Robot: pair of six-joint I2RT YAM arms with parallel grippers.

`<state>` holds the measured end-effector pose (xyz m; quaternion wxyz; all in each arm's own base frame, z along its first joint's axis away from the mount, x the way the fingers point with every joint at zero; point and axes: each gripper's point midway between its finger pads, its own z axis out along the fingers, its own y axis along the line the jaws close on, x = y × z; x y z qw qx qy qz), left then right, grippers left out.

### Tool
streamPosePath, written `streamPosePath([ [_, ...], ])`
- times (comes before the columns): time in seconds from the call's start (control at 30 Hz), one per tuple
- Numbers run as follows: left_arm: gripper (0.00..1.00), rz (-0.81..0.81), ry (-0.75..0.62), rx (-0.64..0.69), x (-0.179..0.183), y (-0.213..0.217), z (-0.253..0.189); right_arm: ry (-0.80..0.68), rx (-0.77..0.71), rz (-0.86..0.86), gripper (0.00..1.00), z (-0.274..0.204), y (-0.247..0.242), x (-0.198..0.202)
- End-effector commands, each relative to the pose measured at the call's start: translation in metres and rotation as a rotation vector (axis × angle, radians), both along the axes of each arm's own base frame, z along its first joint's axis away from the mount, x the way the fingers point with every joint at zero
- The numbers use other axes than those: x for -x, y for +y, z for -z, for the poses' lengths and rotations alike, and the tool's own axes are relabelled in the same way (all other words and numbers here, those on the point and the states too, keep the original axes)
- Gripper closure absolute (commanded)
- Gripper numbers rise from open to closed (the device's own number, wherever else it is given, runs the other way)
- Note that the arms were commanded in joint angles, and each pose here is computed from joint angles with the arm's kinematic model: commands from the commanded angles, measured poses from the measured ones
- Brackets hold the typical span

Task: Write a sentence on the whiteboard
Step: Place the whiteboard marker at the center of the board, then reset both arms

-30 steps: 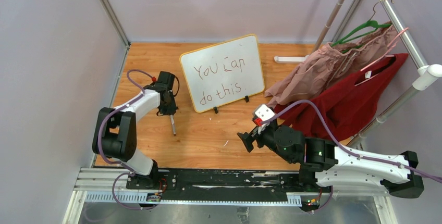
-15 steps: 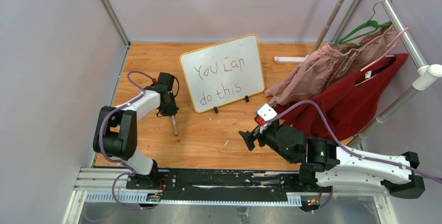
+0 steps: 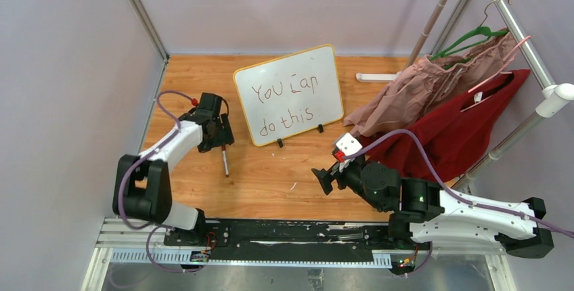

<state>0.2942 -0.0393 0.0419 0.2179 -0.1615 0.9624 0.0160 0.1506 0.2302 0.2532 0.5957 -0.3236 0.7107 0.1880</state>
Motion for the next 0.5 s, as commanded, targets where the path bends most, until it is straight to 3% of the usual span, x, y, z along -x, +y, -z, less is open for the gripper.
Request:
streamPosePath([
  [0.0,0.23,-0.045,-0.202,-0.037,-0.009,0.015,-0.071,-0.048,-0.025,0.047,0.11,-0.027,-0.01,-0.008],
  [0.17,0.13,0.011,-0.486,0.026,-0.011,0.008,-0.161,-0.108,-0.005,0.062,0.11,-0.046,-0.008,-0.015],
  [0.23,0.01,0.047,-0.599,0.055,-0.009,0.003,-0.192,-0.123,0.001,0.064,0.11,-0.054,-0.003,-0.018],
  [0.47,0.0,0.228,-0.903,0.085,-0.001,-0.028,-0.271,-0.053,-0.009,0.042,0.1,-0.068,0.031,-0.04],
])
